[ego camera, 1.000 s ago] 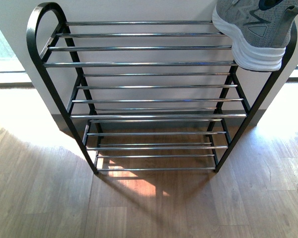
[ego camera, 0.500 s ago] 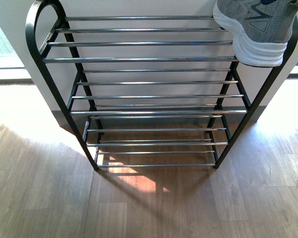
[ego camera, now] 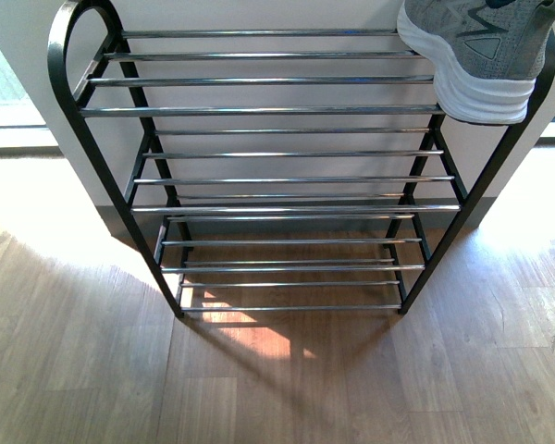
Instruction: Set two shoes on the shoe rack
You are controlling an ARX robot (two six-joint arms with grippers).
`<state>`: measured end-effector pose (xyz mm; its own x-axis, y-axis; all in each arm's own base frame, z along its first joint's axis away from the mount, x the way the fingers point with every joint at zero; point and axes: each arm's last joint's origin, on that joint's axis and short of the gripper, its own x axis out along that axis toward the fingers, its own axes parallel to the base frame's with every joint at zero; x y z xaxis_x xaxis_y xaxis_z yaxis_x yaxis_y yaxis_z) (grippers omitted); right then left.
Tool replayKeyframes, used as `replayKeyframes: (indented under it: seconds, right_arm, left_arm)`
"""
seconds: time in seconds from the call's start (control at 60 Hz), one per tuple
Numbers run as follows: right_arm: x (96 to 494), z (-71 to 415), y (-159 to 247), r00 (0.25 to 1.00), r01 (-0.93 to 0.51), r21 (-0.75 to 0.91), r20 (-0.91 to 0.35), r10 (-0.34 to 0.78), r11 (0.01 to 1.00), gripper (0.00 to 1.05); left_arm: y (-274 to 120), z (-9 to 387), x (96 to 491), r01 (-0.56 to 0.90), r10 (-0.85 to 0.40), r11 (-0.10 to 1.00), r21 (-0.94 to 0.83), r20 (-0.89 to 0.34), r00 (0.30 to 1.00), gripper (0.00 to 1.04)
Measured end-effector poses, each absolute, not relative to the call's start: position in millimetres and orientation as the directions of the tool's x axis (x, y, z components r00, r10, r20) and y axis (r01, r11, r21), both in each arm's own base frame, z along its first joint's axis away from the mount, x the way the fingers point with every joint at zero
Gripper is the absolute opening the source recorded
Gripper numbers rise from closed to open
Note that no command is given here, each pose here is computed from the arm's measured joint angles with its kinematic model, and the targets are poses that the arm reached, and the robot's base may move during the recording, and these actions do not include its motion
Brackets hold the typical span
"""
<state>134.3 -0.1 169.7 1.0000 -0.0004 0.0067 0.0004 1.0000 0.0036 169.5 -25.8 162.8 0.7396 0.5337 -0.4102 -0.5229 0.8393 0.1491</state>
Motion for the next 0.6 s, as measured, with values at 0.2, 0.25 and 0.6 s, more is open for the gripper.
replayKeyframes:
  seconds: [0.2,0.25,0.6]
  right_arm:
    - [126.7,172.0,-0.1,1.0,0.0,0.004,0.015,0.0,1.0,0.01]
    - [125.0,172.3,-0.1,1.0,0.0,0.004,0.016,0.0,1.0,0.01]
    - [115.6,173.3,-0.1,1.0,0.0,0.004,0.02,0.0,1.0,0.01]
  left_arm:
    - [-25.7,162.8,169.5,-0.523,0.534,0.839,0.15,-0.41,0.739,0.01]
    - [-25.8,162.8,169.5,-0.523,0.534,0.839,0.149,-0.41,0.739,0.01]
    - [-25.8,162.8,169.5,-0.523,0.534,0.839,0.149,-0.41,0.739,0.01]
